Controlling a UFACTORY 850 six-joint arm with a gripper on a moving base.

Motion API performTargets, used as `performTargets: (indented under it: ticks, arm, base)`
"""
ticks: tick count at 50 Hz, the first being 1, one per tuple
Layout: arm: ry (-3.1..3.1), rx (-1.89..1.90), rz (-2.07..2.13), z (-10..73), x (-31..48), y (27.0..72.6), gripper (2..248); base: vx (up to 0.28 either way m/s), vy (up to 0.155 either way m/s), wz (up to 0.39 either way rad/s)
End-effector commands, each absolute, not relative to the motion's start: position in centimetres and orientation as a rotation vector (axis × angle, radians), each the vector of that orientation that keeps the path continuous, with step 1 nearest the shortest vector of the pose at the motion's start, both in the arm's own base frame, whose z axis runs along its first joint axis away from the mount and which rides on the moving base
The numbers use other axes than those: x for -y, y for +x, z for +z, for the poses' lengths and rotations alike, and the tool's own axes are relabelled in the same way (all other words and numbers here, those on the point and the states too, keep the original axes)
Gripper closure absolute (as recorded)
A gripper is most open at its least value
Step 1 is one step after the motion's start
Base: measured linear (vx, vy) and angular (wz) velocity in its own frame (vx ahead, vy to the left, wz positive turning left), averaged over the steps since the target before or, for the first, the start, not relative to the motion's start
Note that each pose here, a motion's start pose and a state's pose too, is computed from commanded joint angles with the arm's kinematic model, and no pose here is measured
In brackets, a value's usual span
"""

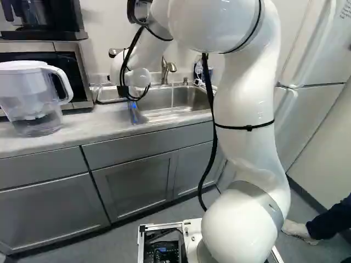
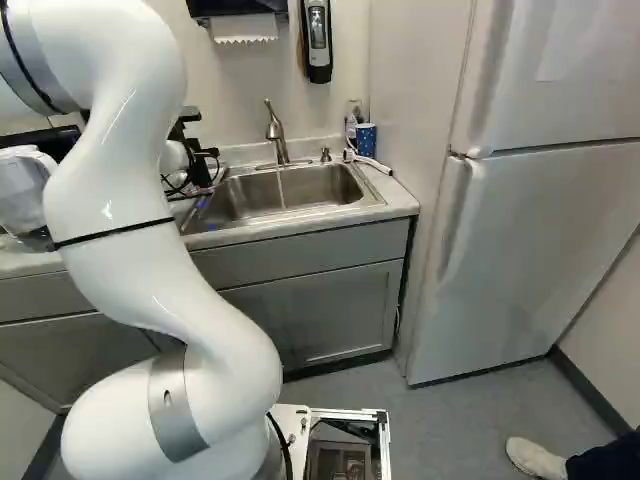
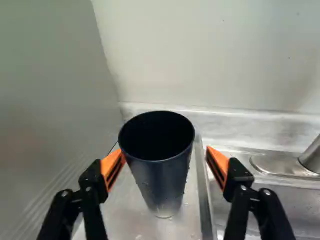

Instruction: Rinse the cup and place it in the tray

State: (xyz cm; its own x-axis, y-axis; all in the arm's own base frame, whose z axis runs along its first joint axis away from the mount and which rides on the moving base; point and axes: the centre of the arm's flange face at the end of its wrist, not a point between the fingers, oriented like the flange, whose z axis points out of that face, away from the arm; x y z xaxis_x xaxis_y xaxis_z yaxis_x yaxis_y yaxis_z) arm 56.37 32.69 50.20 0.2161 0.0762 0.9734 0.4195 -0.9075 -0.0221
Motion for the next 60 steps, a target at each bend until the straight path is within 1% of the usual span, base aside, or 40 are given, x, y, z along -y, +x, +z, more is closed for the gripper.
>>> performTargets:
  ticks: [3,4,60]
  arm:
    - [-2.213,0.466,-1.746,50.2,-32.7,56.4,37]
    - [-2.213,0.466,-1.746,50.2,-32.7,56.4,5]
    - [-2.179,0.46,-1.759,55.4,-32.5,55.8,3]
  base:
    - [0.0,0.0,0.0]
    - [0.0,0.0,0.0]
    - [0.0,0.0,0.0]
